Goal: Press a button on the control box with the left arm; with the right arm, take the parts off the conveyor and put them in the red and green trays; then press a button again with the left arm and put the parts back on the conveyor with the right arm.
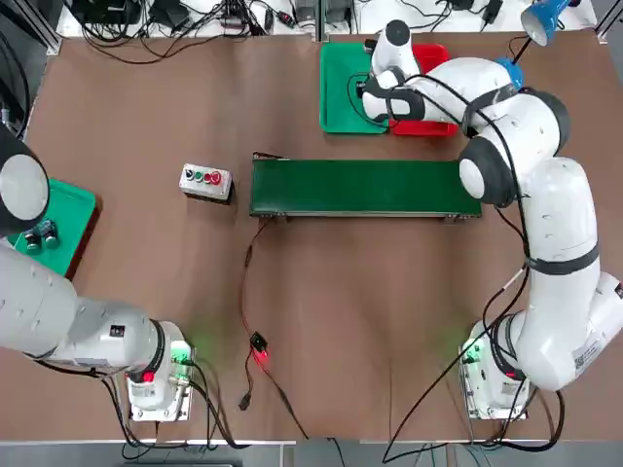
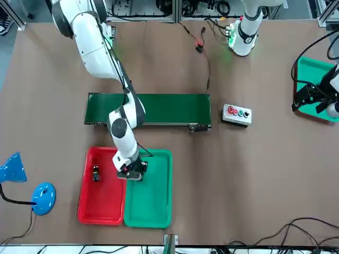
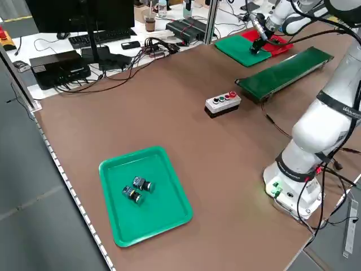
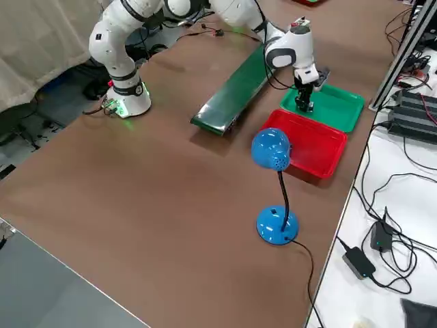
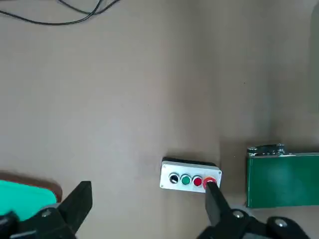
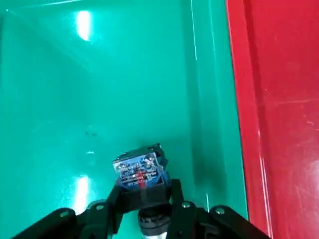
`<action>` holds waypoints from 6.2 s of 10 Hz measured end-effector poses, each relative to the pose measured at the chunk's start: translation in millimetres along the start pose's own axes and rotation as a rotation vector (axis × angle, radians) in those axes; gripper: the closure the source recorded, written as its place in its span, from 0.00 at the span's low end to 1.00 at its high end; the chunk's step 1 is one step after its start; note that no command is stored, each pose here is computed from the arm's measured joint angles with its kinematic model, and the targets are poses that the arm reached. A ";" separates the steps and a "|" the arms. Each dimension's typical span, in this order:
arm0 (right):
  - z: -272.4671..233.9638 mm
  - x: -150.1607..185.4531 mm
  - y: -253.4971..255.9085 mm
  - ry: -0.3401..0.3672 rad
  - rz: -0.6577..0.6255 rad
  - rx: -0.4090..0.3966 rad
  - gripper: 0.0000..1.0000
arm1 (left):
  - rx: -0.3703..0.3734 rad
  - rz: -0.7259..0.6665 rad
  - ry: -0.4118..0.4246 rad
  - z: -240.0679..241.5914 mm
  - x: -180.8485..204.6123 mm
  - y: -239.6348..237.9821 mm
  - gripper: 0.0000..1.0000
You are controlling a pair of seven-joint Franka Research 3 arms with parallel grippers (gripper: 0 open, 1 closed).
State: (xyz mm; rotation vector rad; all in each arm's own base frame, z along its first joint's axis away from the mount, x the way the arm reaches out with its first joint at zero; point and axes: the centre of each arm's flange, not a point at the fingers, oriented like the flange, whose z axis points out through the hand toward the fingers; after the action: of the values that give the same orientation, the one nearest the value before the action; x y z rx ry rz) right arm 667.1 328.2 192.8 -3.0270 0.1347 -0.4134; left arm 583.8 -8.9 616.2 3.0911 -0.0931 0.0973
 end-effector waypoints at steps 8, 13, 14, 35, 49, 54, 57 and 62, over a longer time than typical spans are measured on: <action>-30.2 31.1 7.1 0.055 -0.046 0.023 0.00 | 0.000 0.001 0.000 -0.1 0.1 0.9 0.00; -166.4 104.0 67.6 0.109 -0.006 0.030 0.00 | 0.000 0.000 0.000 0.3 0.3 0.0 0.00; -206.9 117.6 88.7 0.106 0.020 0.024 0.00 | 0.000 0.000 0.000 0.2 0.3 -0.3 0.00; -516.4 48.7 325.2 -0.186 -0.106 -0.059 0.00 | -0.003 0.013 -0.026 0.5 -2.9 6.5 0.00; -524.6 37.8 319.8 -0.224 -0.118 -0.057 0.00 | -0.012 0.072 -0.144 47.8 -19.4 39.6 0.05; -531.7 30.4 316.2 -0.267 -0.137 -0.053 0.00 | -0.010 0.063 -0.205 96.7 -32.1 52.8 0.63; -531.6 29.1 315.4 -0.276 -0.138 -0.052 0.00 | -0.009 0.067 -0.230 115.8 -43.6 57.0 0.99; -530.9 27.5 314.9 -0.288 -0.138 -0.052 0.00 | 0.005 0.063 -0.177 236.3 -104.1 62.9 0.99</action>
State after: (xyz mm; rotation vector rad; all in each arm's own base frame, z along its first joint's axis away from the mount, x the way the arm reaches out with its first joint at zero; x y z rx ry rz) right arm 525.9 -24.6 680.0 -3.1151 -0.0846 0.0215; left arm 490.7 -77.2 376.8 3.0948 -0.1971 -0.1750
